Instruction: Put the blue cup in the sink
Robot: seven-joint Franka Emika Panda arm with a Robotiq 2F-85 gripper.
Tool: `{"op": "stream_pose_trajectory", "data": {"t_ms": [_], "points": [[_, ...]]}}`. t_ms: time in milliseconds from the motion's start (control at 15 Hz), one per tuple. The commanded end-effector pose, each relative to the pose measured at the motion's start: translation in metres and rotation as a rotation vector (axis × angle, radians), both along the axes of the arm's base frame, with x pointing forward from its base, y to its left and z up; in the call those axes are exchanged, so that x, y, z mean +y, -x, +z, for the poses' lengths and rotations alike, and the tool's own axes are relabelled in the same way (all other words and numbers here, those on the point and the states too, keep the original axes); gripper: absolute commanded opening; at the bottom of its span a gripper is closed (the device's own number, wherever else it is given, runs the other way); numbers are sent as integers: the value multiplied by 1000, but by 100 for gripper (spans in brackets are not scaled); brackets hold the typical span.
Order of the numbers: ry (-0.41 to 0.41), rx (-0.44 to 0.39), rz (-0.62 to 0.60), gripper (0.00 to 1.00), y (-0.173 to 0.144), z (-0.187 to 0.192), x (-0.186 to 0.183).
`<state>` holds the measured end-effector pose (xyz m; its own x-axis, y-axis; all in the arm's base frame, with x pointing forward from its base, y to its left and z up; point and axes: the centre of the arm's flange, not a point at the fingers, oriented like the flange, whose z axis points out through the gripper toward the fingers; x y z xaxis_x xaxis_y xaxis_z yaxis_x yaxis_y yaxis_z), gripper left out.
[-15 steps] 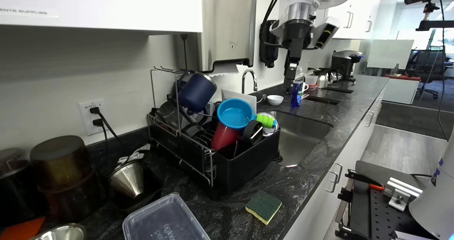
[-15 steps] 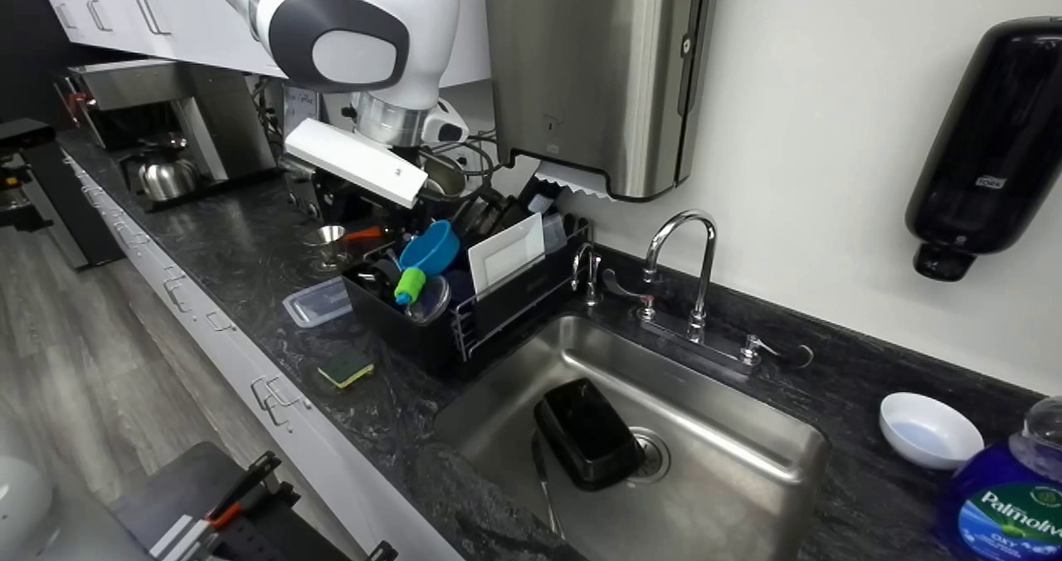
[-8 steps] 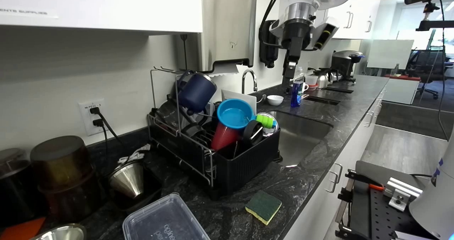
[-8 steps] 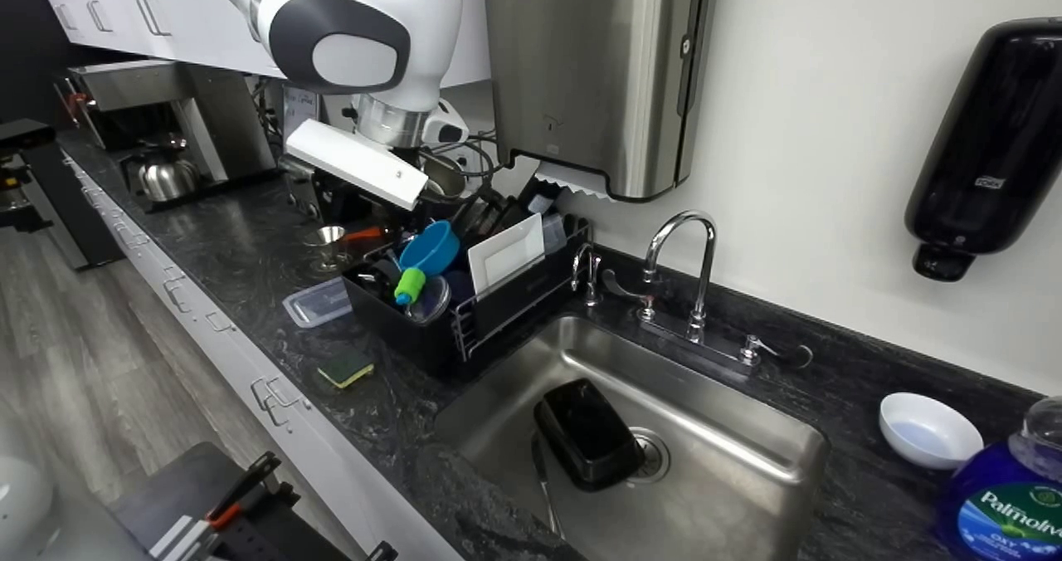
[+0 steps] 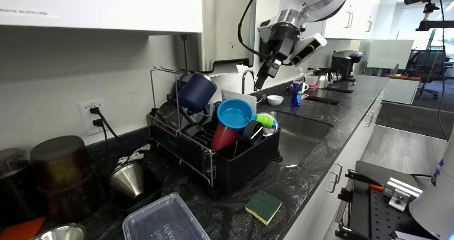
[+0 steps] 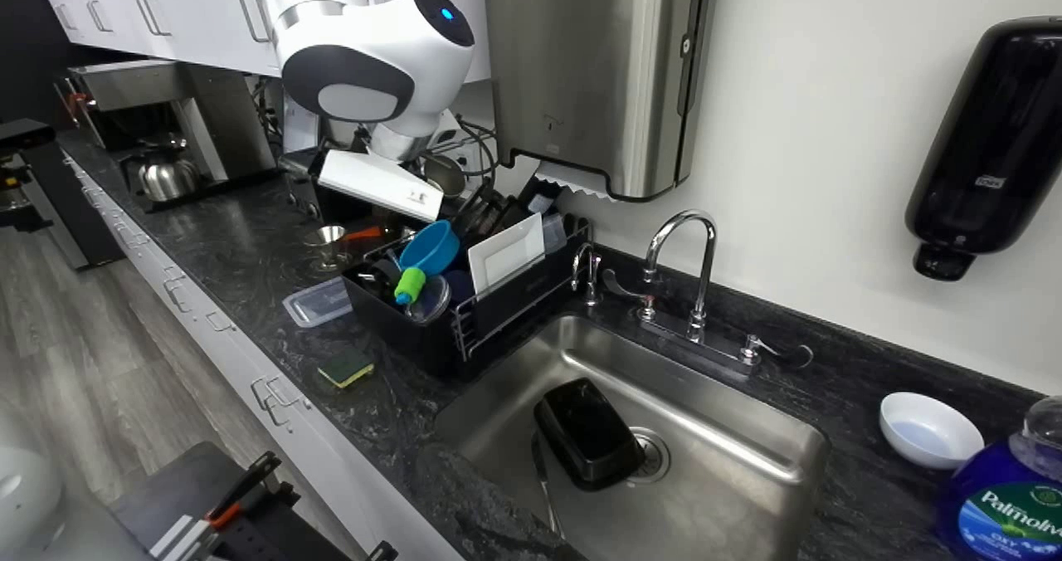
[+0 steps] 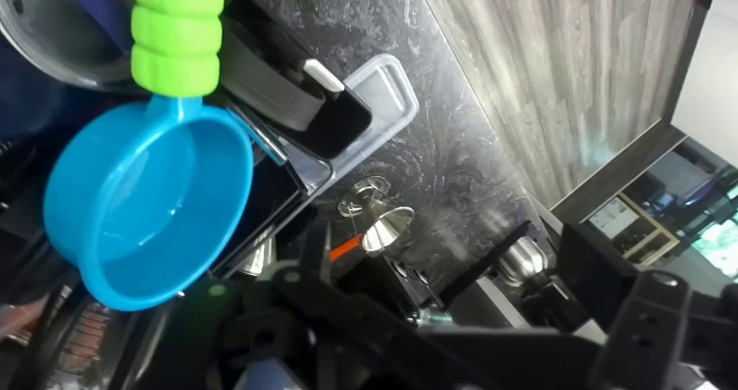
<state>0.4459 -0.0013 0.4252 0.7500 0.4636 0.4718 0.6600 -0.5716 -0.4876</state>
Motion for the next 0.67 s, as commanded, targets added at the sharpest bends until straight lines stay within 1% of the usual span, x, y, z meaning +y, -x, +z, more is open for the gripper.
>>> {"op": "stream_pose_trajectory", "data": {"t_ms": [0, 200, 333, 600], "points": [[-40, -140, 140, 100, -11, -17, 4], [-35, -255, 264, 100, -14, -26, 10], [-39, -328, 315, 100, -21, -29, 14], [-43, -463, 328, 100, -50, -33, 19]]}}
